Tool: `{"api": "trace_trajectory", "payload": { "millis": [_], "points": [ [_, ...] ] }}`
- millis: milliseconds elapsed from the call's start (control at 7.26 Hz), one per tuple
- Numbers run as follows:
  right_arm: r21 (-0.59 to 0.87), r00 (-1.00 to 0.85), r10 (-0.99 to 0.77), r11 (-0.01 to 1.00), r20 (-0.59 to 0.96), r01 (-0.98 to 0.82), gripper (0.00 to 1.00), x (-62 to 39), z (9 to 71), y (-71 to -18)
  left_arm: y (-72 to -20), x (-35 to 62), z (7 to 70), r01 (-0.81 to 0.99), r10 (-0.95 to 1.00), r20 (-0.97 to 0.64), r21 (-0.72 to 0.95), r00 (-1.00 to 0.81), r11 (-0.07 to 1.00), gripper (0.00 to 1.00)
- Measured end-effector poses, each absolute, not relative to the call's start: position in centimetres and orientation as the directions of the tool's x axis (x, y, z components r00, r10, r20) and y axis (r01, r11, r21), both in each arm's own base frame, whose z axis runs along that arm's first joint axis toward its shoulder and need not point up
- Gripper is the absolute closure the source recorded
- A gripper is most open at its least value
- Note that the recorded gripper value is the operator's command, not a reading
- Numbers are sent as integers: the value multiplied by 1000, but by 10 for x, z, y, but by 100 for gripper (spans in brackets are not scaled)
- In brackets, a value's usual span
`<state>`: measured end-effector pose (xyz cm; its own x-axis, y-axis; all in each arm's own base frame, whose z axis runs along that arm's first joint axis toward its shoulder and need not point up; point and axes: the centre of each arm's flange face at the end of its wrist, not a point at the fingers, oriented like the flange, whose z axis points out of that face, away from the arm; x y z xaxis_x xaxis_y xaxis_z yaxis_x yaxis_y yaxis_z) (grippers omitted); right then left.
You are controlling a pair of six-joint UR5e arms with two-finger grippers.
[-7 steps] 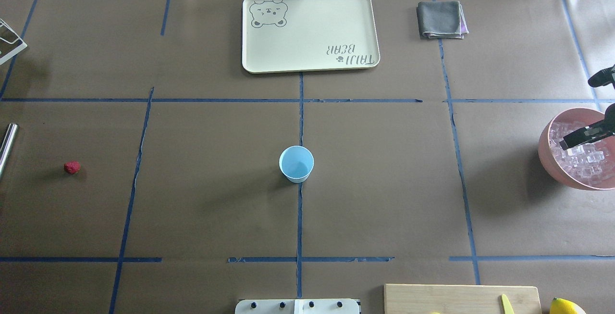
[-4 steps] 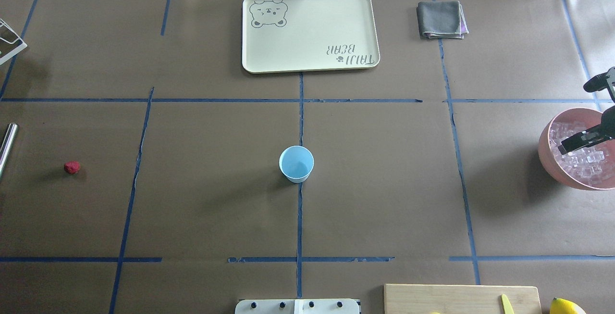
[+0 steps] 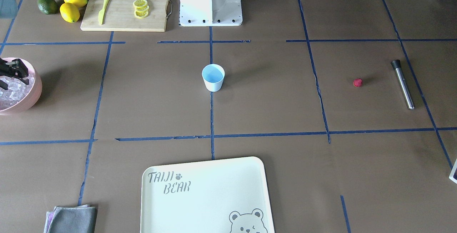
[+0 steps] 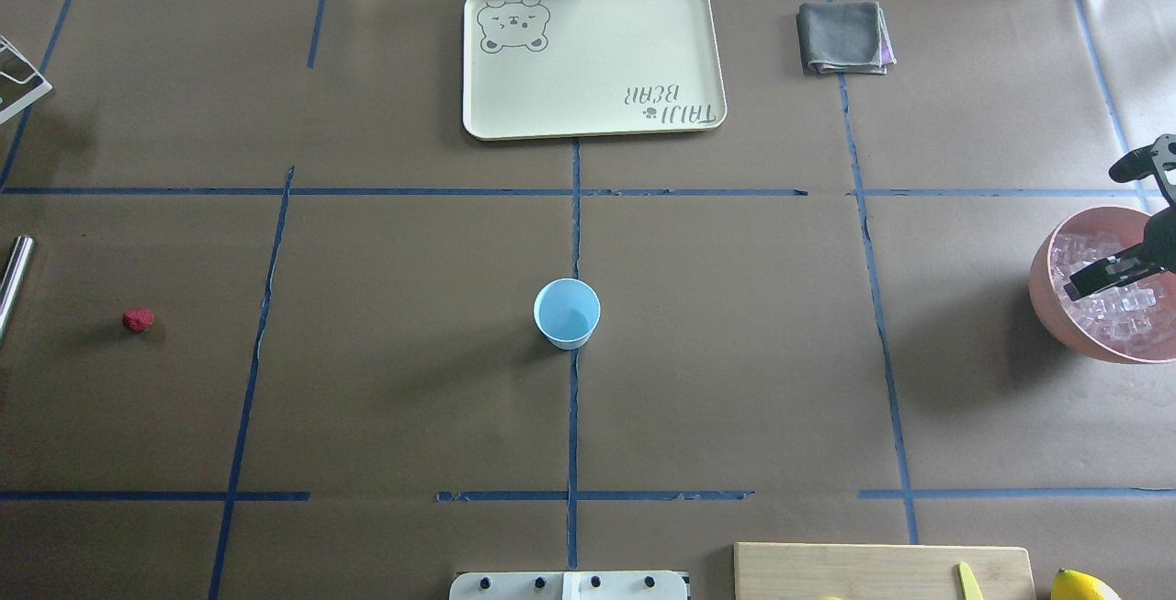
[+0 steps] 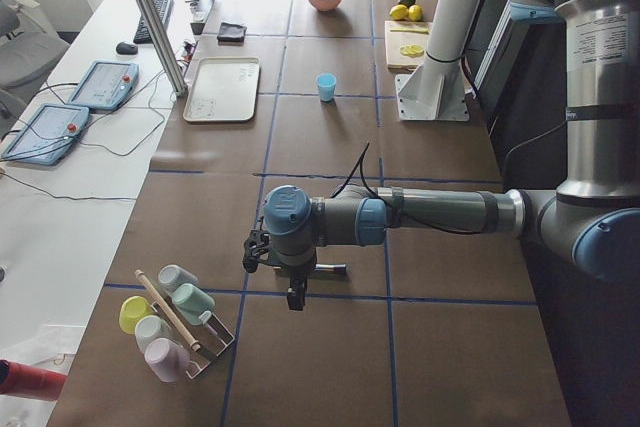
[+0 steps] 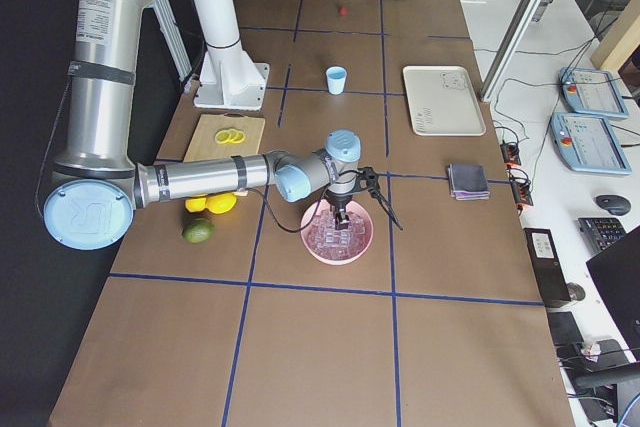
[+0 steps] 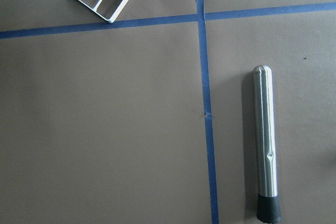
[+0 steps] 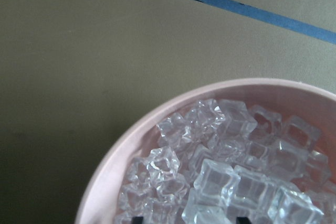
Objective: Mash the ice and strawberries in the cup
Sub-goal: 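Lower the right gripper into the pink bowl and grasp an ice cube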
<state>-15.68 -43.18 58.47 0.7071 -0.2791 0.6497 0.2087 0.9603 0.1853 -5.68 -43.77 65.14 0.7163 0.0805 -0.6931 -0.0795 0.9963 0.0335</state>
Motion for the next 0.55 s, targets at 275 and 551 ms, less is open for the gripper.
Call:
{"api": "trace_trajectory", "payload": {
  "millis": [275,551],
  "points": [
    [180,709,-276,961,649,210,56,-157,588,-431,-438,-57,651,-80,81,-693,34,716,996,0],
    [171,712,-271,962,647,211,81,-154,593,-428,-438,-57,651,-80,81,-693,35,716,996,0]
  ]
}}
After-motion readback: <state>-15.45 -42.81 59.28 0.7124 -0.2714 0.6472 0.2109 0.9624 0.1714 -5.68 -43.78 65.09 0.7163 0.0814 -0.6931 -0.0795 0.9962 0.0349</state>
